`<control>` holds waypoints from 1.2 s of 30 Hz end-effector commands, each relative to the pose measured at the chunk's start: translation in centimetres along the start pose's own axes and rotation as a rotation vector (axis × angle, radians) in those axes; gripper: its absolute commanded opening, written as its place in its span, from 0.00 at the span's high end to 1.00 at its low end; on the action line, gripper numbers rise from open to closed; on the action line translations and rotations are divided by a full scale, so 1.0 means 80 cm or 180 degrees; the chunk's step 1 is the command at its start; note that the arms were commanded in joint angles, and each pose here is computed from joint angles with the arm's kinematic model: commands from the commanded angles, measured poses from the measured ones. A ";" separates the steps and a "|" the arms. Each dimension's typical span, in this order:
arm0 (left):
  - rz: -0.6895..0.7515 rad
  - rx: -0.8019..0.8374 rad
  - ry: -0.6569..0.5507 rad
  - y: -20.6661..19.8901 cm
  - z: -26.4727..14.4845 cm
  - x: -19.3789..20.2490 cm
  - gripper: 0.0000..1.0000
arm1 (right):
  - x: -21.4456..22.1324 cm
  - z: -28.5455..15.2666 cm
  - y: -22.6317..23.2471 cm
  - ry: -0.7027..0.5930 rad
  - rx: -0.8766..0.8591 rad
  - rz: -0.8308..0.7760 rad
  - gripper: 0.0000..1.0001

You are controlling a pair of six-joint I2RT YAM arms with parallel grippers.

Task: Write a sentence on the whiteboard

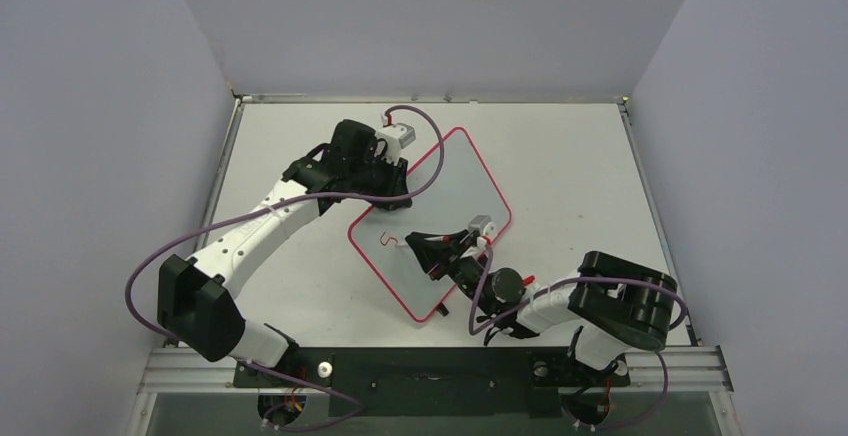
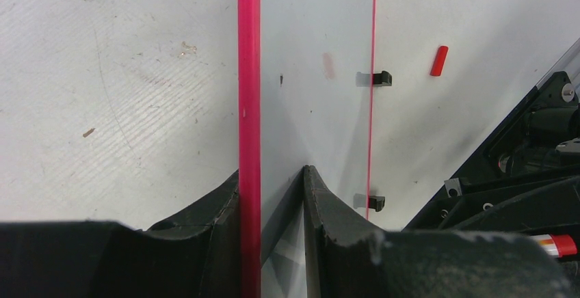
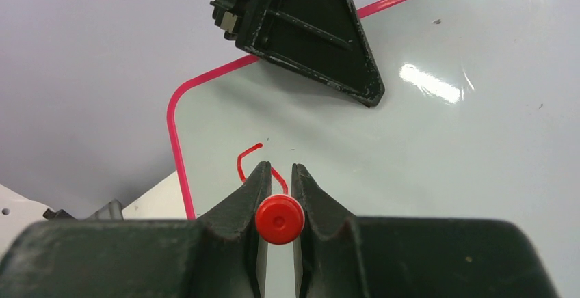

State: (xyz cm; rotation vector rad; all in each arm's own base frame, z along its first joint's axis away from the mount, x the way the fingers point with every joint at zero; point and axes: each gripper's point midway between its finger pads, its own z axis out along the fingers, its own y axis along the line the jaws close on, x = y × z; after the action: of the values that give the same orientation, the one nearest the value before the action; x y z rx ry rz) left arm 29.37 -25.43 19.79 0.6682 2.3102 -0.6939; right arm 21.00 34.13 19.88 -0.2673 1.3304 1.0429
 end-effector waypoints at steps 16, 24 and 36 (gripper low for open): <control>0.0476 -0.0661 0.0067 0.050 -0.007 0.010 1.00 | 0.000 0.029 0.063 0.0007 -0.0269 0.0020 1.00; 0.0478 -0.0661 0.0055 0.050 -0.007 0.009 1.00 | -0.069 0.028 0.083 -0.0238 -0.0361 -0.0086 1.00; 0.0485 -0.0669 0.0088 0.047 -0.009 0.009 1.00 | -0.094 0.016 0.070 -0.0294 -0.0238 -0.0510 1.00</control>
State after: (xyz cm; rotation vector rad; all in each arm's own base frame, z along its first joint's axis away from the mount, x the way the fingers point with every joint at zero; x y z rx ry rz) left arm 29.12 -25.53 20.11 0.6748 2.2991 -0.6832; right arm 18.41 34.87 28.76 -0.3377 1.1846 1.0270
